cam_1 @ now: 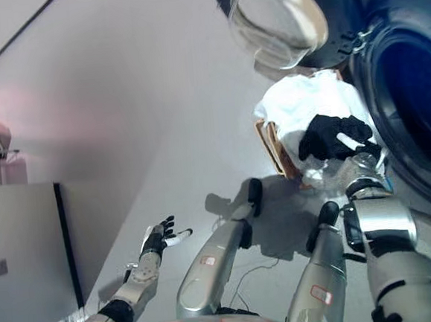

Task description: Put the clothes in the basket into the washing machine.

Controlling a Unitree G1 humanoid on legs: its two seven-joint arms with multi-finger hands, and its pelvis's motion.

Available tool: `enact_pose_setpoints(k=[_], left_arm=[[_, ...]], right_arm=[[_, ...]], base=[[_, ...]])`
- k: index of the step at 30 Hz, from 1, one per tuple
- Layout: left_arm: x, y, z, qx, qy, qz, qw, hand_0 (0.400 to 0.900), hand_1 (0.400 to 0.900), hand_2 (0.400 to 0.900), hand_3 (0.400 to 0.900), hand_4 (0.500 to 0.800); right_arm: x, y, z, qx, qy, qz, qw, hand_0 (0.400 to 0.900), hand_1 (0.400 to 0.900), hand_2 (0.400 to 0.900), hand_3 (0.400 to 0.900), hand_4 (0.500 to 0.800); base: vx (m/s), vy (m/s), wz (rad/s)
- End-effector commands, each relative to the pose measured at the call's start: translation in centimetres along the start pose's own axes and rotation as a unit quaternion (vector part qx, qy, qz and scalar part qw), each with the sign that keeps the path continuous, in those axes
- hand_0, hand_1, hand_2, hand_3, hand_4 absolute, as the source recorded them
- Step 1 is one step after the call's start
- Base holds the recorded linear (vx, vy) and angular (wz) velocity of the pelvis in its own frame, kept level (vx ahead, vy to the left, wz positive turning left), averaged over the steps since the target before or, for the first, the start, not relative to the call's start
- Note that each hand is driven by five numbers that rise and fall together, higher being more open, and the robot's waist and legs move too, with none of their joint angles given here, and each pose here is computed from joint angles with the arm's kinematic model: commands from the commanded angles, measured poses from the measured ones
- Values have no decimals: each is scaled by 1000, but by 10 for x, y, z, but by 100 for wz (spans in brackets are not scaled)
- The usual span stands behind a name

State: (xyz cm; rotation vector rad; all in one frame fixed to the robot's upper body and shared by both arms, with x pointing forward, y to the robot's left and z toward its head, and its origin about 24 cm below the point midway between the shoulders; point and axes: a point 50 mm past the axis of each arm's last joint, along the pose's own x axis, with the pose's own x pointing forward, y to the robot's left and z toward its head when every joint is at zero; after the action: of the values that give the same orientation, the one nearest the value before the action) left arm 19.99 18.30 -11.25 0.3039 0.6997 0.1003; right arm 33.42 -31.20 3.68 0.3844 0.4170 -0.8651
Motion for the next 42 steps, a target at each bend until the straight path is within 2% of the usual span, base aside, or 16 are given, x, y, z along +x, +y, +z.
enact_pose_setpoints(k=[1,6,9,14,17,23,29,35,36,37,42], left_arm=[[-6,11,-29,30,47,20,998,900,900,900,900,800],[-15,-2,-46,33,77,-6,996,900,900,900,900,800],[-20,-9,-55,29,94,-18,995,900,900,900,900,800],[-28,-17,-67,37,112,-41,992,900,900,900,900,800],[-30,-18,-69,37,115,-47,992,900,900,900,900,800],[-32,-16,-73,42,113,-50,991,900,900,900,900,800],[-31,-12,-71,37,108,-45,992,900,900,900,900,800],[-26,-8,-65,37,97,-38,994,900,900,900,900,800],[-26,-9,-64,36,97,-38,994,900,900,900,900,800],[-26,-8,-64,37,97,-37,994,900,900,900,900,800],[-25,-8,-65,25,104,-32,994,900,900,900,900,800]], right_arm=[[3,-13,28,121,-52,-16,991,400,400,400,400,500],[2,-21,12,310,-42,-33,949,400,400,400,400,500],[0,-26,17,417,-60,-47,906,400,400,400,400,500],[2,-45,32,487,-86,-75,866,400,400,400,400,500],[1,-49,49,491,-111,-77,861,400,400,400,400,500],[-10,-58,123,474,-211,-51,854,400,400,400,400,500],[-34,-45,185,444,-281,-3,851,400,400,400,400,500],[-44,-43,210,414,-309,13,856,400,400,400,400,500],[-44,-43,211,414,-309,14,856,469,469,469,469,541],[-42,-42,210,407,-302,12,862,900,900,900,900,800],[-31,-40,191,405,-264,10,875,900,900,900,900,800]], base=[[50,20,3],[59,18,7],[38,20,6],[35,22,6],[19,6,3],[39,-10,2],[23,-20,0],[6,-23,7],[10,-28,5],[30,-24,4],[1,-3,1]])
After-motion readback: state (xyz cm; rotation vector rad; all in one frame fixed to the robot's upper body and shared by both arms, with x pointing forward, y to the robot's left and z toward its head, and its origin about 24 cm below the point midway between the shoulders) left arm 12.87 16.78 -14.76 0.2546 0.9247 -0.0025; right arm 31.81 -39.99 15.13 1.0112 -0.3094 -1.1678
